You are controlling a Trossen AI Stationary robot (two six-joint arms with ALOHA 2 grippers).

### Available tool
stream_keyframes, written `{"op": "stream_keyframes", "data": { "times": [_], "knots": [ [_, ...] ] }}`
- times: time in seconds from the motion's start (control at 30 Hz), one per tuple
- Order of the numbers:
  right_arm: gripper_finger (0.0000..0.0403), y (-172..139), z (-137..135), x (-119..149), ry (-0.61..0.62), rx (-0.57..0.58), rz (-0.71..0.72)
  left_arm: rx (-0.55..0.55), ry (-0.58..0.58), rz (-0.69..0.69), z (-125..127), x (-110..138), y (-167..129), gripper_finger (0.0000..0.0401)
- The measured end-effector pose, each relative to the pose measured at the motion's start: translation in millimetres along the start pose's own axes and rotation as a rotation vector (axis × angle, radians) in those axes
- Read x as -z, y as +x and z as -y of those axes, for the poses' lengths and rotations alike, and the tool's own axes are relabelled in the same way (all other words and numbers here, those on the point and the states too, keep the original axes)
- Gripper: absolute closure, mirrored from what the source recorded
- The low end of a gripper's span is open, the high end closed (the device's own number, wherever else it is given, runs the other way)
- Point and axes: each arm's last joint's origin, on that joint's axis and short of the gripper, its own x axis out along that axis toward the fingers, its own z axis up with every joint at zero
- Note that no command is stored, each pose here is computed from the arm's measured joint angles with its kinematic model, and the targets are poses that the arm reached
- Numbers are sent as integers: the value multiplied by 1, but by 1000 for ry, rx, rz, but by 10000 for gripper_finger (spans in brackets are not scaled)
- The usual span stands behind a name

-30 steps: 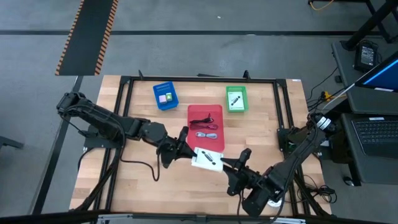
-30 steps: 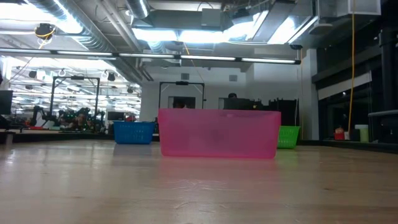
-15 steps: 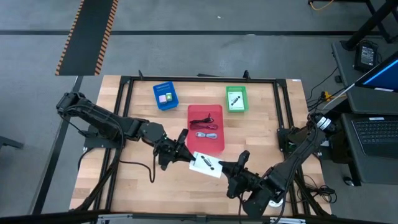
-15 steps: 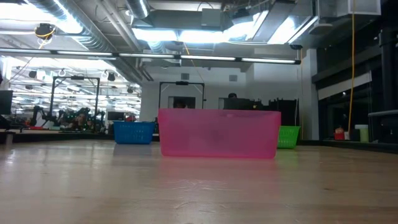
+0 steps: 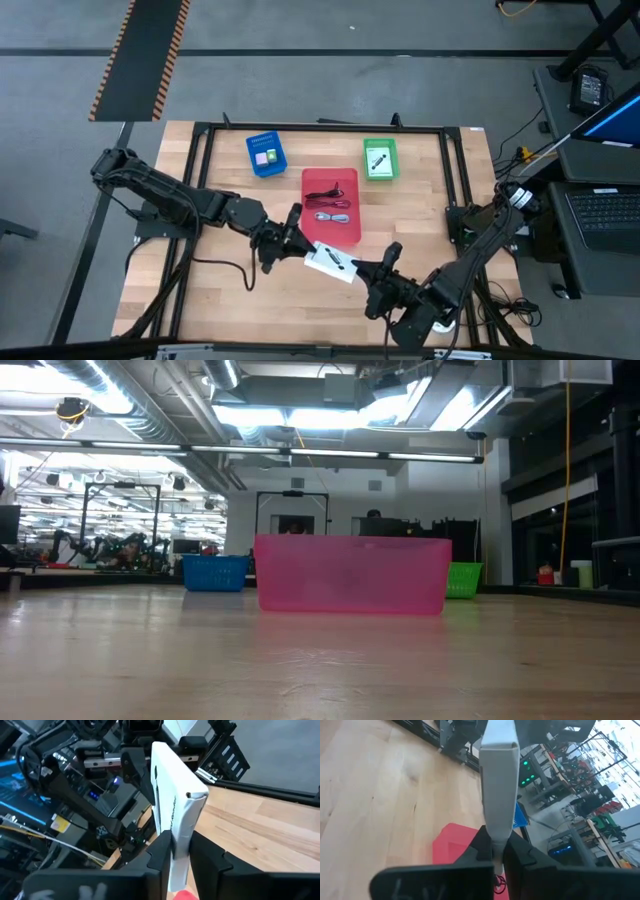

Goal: Pick and place items into bin
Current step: Put the card reader box into the green bin

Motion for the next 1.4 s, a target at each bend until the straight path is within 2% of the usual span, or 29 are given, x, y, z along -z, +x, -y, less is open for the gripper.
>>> {"op": "stream_keyframes", "data": {
  "times": [0.23,0.5,0.73,0.87,1.0,1.17,1.27,1.4],
  "knots": [
    [401,1,1,0,3,15,-1,-80,-89,-53,-4,-4,-11,309],
    [402,4,4,8,-12,6,-51,-29,-148,-113,-4,-7,-36,299],
    [403,27,24,14,24,25,-174,-15,-213,-267,0,3,-46,320],
    [403,40,48,16,54,39,-289,11,-246,-346,1,13,-48,338],
    [403,50,73,23,74,80,-421,-23,-288,-442,-4,25,-52,359],
    [403,61,95,39,64,125,-599,-24,-261,-452,-14,35,-53,396],
    [403,67,104,45,51,156,-648,-30,-297,-434,-24,43,-55,398],
    [403,75,112,48,11,125,-699,-31,-362,-422,-35,55,-57,400]
  ]
}}
